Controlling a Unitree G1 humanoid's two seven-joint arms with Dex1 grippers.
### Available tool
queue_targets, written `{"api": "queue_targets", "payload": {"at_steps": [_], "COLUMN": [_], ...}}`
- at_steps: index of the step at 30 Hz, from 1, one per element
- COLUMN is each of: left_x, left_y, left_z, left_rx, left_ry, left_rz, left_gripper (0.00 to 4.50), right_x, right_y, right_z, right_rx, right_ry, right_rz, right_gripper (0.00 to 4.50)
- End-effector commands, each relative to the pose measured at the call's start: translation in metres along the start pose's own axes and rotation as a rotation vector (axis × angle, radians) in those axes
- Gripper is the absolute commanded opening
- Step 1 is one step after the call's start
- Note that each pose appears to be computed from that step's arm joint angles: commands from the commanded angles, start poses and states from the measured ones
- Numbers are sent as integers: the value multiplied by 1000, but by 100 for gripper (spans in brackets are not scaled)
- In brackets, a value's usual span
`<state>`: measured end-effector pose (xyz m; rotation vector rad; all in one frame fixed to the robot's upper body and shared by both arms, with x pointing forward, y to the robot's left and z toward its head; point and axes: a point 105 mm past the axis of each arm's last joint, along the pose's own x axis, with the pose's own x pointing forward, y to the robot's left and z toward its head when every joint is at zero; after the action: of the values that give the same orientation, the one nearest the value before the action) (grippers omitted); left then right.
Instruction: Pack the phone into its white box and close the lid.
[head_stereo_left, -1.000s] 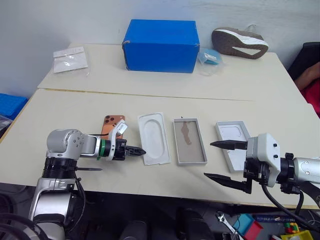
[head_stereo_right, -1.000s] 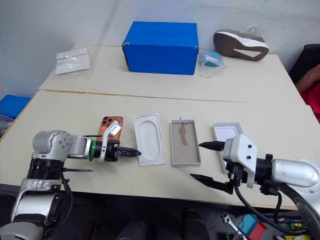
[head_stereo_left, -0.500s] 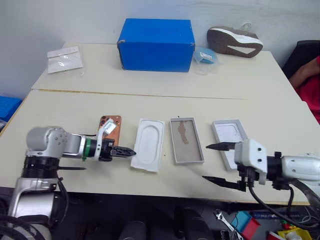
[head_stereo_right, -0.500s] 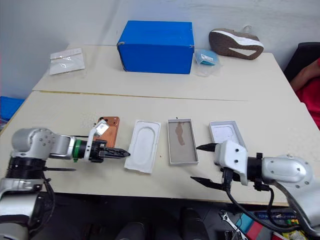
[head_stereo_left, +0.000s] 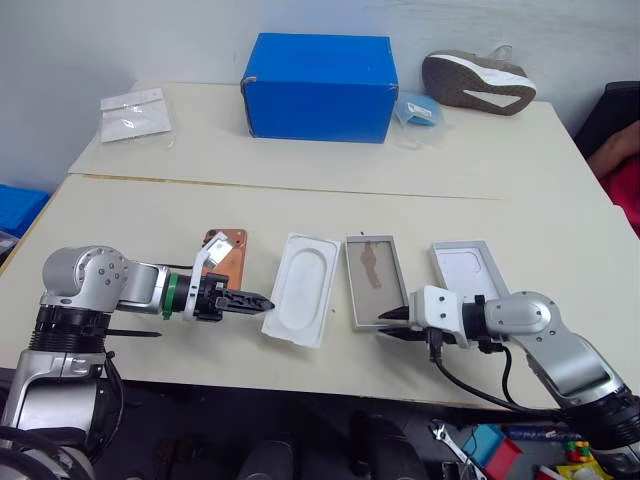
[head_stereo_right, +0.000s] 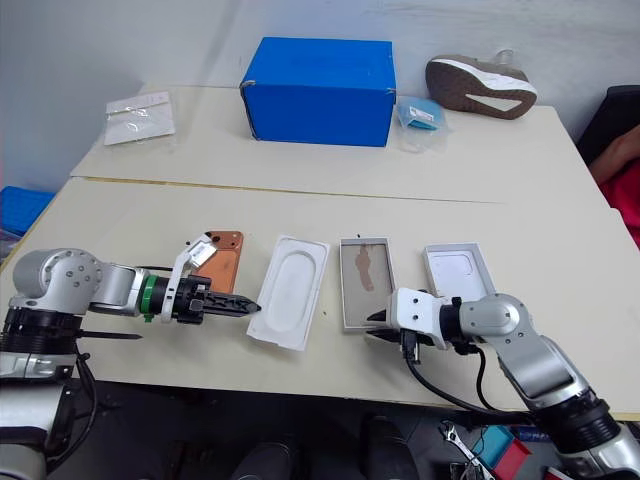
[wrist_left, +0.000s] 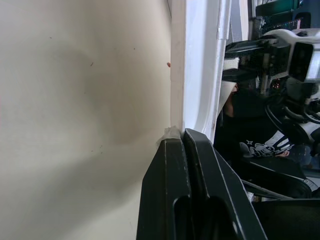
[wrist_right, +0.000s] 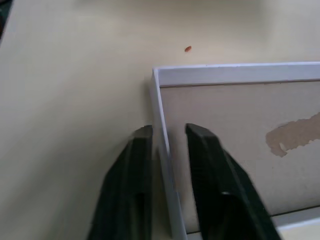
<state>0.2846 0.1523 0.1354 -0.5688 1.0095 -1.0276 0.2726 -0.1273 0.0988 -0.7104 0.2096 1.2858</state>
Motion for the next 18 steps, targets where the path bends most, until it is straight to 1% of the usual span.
{"api": "queue_targets", "payload": {"at_steps": [1, 7, 10, 15, 18], "left_x": [-6, -4, 0, 12, 21], "left_y": [-13, -18, -22, -29, -31], "left_z": [13, 15, 17, 16, 19], "left_rx": [11, 18, 16, 30, 32], "left_ry": [-57, -53, -53, -31, -26], "left_rz": [-61, -70, -92, -110, -119], "left_gripper": [0, 0, 0, 0, 0], "right_x": [1, 3, 7, 12, 15], "right_y": [4, 23, 27, 26, 28], "right_z": [7, 30, 36, 24, 20], "right_rx": [-32, -32, 8, 14, 21], "right_ry": [-31, -94, -101, -31, -18], "right_rz": [32, 85, 62, 21, 23], "right_gripper": [3, 3, 3, 3, 3]}}
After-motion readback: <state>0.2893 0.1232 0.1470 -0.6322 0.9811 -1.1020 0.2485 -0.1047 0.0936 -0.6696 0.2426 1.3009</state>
